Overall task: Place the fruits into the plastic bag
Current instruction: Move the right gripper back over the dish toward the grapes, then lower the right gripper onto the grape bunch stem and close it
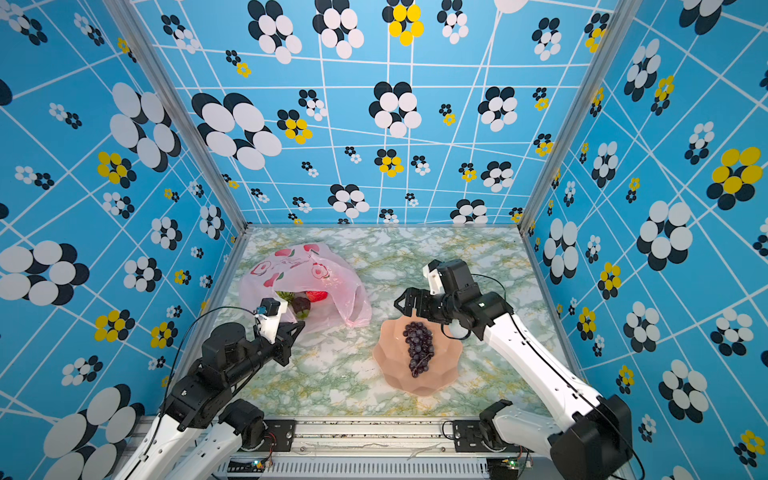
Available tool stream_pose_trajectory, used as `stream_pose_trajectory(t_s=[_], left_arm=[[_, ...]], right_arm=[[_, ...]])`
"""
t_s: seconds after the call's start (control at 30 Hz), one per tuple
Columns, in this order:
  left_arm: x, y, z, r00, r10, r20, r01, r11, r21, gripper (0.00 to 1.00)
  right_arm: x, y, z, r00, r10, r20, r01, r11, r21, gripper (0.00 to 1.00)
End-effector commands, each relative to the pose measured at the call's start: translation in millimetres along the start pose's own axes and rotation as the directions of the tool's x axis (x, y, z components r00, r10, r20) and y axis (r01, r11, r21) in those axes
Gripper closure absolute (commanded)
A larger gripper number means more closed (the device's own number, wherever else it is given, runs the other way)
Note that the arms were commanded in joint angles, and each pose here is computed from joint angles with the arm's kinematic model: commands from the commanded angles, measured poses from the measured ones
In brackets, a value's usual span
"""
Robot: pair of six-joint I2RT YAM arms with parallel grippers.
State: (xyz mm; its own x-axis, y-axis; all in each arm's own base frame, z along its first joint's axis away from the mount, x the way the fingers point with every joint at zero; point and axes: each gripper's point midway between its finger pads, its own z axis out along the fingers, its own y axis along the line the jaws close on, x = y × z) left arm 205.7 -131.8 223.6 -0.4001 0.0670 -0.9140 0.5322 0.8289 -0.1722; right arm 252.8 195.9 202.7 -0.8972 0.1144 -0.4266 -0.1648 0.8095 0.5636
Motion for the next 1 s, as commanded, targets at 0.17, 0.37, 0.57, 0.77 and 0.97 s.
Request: stream_pose_trajectory(t_s=[0.17, 0.37, 0.57, 0.77, 0.97], left_arm=[[-3, -2, -3, 1.0, 0.015, 0.014, -0.015, 1.0, 0.007, 1.0], [-4, -3, -4, 1.0, 0.02, 0.019, -0.021, 1.0, 0.008, 1.0], [-4, -3, -4, 1.0, 0.023, 0.021, -0.023, 1.0, 0.006, 1.0], [-4, -3, -5, 0.999, 0.024, 0.024, -0.024, 1.0, 0.006, 1.0], [-4, -3, -5, 0.999, 0.025, 0.022, -0.025, 1.0, 0.002, 1.0]], right_arm=[[58, -66, 8, 0.985, -0.007, -0.172, 0.056, 0.957, 0.284, 0.01], [69, -86, 26, 0.963, -0.05, -0.266, 0.16, 0.898, 0.411, 0.01], [67, -92, 46, 0.954, -0.048, -0.296, 0.18, 0.88, 0.439, 0.01], [65, -95, 63, 0.945, -0.049, -0.324, 0.198, 0.874, 0.444, 0.01], [64, -95, 81, 0.938, -0.041, -0.345, 0.199, 0.877, 0.437, 0.01]])
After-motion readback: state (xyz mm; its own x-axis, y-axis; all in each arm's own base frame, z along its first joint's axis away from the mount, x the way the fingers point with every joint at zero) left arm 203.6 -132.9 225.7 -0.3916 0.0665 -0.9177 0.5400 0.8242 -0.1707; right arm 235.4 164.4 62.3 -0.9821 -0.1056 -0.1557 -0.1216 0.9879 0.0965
